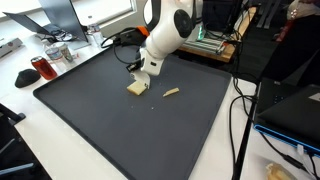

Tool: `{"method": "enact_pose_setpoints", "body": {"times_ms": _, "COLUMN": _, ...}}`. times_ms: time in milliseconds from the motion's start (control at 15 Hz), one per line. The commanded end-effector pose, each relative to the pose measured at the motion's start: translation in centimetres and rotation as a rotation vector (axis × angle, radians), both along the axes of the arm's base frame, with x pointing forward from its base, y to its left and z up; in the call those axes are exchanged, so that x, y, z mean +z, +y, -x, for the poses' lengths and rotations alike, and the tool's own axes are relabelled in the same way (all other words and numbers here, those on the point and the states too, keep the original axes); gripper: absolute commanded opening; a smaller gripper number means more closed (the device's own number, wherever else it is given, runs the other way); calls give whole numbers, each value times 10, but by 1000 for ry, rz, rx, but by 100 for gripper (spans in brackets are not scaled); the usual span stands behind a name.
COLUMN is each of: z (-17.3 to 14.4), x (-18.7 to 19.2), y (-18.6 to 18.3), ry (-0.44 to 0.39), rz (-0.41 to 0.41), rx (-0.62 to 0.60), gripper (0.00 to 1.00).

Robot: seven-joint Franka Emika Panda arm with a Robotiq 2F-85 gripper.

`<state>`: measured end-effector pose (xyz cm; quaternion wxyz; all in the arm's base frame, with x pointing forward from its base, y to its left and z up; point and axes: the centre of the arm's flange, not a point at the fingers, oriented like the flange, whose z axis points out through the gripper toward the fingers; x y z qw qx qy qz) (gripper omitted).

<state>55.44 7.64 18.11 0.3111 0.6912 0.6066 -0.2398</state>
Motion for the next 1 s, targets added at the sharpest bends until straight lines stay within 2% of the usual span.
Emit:
{"method": "enact_pose_setpoints", "body": {"times_ms": 0, "z": -16, "x": -15, "y": -5, "ry": -8, "rz": -16, "rx": -46, "gripper": 1}}
{"method": "enact_pose_setpoints", "body": {"times_ms": 267, "z": -19, "x": -28, "y": -14, "ry": 1, "rz": -49, "rx": -91, "gripper": 1}}
{"method": "enact_pose_setpoints", "body": {"times_ms": 733, "z": -5, "x": -52, "y": -36, "ry": 45, "rz": -149, "rx": -239, "gripper": 1}}
{"method": "enact_pose_setpoints", "body": {"times_ms": 933, "z": -7, "x": -53, "y": -41, "ry": 21, "rz": -160, "rx": -258, "gripper": 1}}
